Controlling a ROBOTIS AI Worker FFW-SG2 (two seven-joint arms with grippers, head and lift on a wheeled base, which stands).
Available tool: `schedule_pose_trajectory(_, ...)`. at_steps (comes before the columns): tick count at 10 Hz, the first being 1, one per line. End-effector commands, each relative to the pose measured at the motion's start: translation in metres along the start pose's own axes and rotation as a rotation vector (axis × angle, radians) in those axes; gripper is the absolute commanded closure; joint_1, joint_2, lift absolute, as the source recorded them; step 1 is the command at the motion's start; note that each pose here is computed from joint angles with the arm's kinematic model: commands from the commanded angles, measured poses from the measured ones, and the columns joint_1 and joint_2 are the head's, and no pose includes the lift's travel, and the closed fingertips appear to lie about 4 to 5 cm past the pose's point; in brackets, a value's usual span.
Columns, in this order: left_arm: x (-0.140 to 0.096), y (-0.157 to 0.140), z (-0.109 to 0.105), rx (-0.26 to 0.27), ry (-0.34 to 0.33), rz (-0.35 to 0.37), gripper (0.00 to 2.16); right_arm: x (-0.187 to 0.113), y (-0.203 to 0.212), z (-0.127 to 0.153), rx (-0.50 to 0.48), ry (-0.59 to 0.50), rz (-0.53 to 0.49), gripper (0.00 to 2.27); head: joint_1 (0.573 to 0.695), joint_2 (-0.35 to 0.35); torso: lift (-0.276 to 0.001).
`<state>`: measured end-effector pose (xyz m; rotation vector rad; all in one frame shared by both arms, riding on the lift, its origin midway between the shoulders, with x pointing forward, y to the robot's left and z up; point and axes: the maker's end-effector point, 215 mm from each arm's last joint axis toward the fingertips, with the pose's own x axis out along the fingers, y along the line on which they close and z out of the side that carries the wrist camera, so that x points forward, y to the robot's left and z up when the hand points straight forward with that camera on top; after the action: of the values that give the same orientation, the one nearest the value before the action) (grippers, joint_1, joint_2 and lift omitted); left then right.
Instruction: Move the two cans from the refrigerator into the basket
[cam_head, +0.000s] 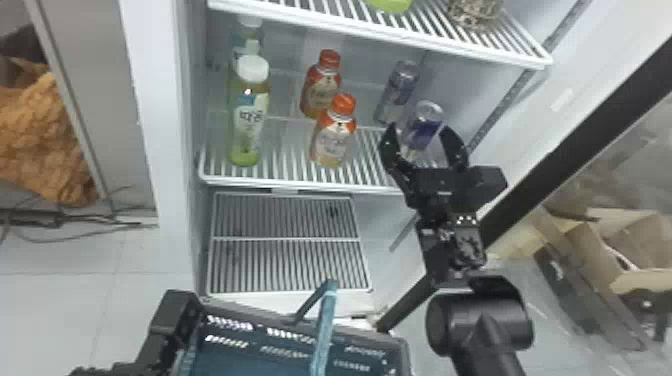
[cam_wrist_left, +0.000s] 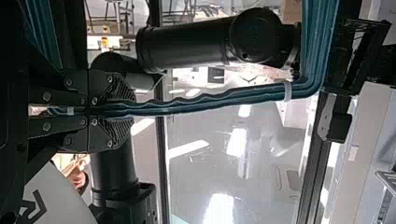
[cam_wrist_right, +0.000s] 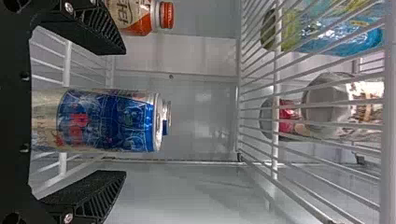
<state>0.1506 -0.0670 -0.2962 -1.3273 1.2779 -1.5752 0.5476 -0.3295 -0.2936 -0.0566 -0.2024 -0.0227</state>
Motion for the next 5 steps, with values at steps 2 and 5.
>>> schedule_pose_trajectory(2, 0.0, 0.0, -0.003, -0.004, 0.011, 0.002, 1.21, 0.013, -0.003, -0.001, -0.007, 0.013, -0.003, 0.12, 0.695, -0.35, -0.266)
schedule_pose_trajectory(5, -0.001, 0.001, -0.005, -0.008, 0.013, 0.004, 1.21, 0.009, 0.001, -0.013, 0.01, 0.061, -0.009, 0.7, 0.695, -0.35, -0.266)
